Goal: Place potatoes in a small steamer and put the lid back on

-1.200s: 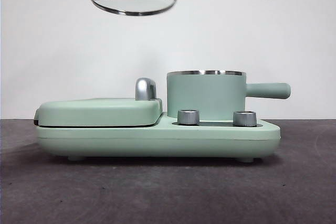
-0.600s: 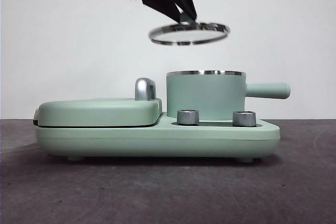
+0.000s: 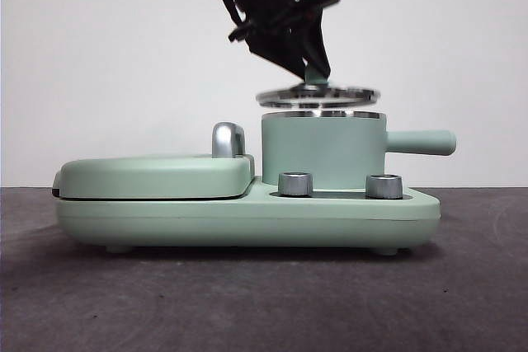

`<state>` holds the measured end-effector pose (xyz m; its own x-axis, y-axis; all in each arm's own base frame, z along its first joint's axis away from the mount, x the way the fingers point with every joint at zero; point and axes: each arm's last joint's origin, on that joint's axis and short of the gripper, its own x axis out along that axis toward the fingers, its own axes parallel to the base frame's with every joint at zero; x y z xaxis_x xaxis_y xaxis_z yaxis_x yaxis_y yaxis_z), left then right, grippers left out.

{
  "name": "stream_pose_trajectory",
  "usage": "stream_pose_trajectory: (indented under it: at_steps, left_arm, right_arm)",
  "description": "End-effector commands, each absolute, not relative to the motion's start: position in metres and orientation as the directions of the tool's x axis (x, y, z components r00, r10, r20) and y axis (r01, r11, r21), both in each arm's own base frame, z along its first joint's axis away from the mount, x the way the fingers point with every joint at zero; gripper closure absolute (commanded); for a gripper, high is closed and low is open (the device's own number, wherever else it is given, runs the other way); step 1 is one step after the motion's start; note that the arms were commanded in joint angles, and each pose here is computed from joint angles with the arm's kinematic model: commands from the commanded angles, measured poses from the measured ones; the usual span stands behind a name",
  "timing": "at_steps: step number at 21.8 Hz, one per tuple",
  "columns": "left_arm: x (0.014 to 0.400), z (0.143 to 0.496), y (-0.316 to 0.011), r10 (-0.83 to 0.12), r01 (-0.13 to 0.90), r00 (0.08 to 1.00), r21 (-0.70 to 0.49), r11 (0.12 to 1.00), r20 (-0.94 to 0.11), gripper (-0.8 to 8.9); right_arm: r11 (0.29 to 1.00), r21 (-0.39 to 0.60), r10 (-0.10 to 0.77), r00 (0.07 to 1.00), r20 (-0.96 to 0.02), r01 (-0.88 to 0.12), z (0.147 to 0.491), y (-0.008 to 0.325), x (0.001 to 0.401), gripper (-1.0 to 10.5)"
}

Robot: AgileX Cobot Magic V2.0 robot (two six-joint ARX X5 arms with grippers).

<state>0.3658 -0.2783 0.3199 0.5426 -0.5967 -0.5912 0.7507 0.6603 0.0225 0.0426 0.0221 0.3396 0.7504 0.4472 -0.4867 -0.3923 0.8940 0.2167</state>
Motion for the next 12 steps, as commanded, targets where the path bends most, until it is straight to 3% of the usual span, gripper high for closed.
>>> stream_pose_trajectory:
  at_steps: [1, 12]
  left_arm:
    - [0.3702, 0.3190, -0.2875, -0.615, 0.762, 0.550, 0.039, 0.646, -0.565, 8.08]
    - [0.3702, 0.3192, -0.2913, -0.626, 0.766, 0.556, 0.044, 0.641, -0.547, 8.08]
  right_arm:
    - [0.880, 0.238, 0.474, 0.743, -0.473, -0.410, 0.3422, 0.0230, 0.0423, 5.5]
    - [0.877, 0.241, 0.481, 0.742, -0.467, -0.416, 0.3428, 0.0234, 0.0428, 5.5]
